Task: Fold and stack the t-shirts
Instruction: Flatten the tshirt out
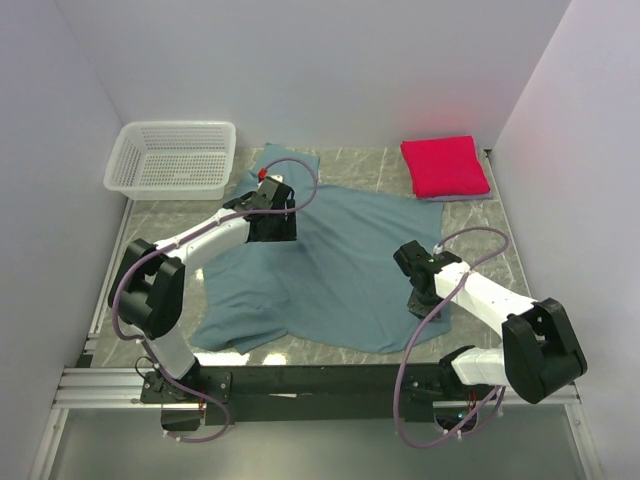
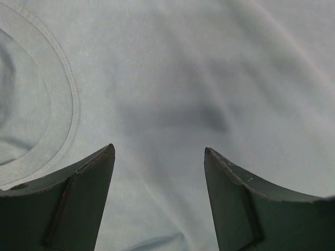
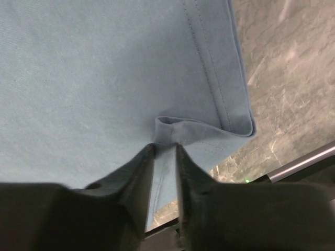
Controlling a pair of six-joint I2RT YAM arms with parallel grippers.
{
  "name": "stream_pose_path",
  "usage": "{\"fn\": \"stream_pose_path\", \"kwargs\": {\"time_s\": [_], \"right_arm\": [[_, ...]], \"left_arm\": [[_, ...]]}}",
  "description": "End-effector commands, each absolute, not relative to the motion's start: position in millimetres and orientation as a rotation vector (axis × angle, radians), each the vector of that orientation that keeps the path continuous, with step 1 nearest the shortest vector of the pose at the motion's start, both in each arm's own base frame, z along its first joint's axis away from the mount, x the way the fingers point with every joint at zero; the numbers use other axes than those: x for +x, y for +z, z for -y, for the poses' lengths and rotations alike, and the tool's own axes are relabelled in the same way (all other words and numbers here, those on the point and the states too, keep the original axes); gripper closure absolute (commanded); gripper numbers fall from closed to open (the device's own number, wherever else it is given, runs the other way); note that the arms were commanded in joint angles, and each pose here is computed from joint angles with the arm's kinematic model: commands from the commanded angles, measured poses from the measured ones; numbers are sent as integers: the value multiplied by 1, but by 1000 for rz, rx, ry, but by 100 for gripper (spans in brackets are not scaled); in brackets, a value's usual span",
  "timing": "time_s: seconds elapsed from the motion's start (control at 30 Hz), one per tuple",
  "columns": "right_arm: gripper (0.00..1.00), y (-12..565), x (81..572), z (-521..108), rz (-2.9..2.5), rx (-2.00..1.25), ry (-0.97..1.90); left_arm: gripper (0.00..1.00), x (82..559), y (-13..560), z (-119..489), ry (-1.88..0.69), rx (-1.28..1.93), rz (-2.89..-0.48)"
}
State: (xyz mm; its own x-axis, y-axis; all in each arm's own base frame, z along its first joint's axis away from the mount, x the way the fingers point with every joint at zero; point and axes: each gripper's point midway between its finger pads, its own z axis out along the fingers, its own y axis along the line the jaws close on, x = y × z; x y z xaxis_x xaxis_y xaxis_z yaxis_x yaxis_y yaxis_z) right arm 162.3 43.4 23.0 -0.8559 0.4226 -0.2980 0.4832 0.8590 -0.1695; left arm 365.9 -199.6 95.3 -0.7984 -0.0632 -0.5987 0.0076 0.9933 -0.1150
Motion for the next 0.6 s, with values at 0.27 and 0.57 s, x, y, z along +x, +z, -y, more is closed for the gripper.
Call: {"fn": "stream_pose_path", "kwargs": {"time_s": [0.27, 0.57], "right_arm": [[100, 51, 142, -16, -2714, 803, -523], [100, 75, 106, -12, -2724, 871, -462]], "left_arm": [[26, 373, 113, 200, -149, -15, -2431], [26, 376, 105, 192, -94, -38, -2451]]}}
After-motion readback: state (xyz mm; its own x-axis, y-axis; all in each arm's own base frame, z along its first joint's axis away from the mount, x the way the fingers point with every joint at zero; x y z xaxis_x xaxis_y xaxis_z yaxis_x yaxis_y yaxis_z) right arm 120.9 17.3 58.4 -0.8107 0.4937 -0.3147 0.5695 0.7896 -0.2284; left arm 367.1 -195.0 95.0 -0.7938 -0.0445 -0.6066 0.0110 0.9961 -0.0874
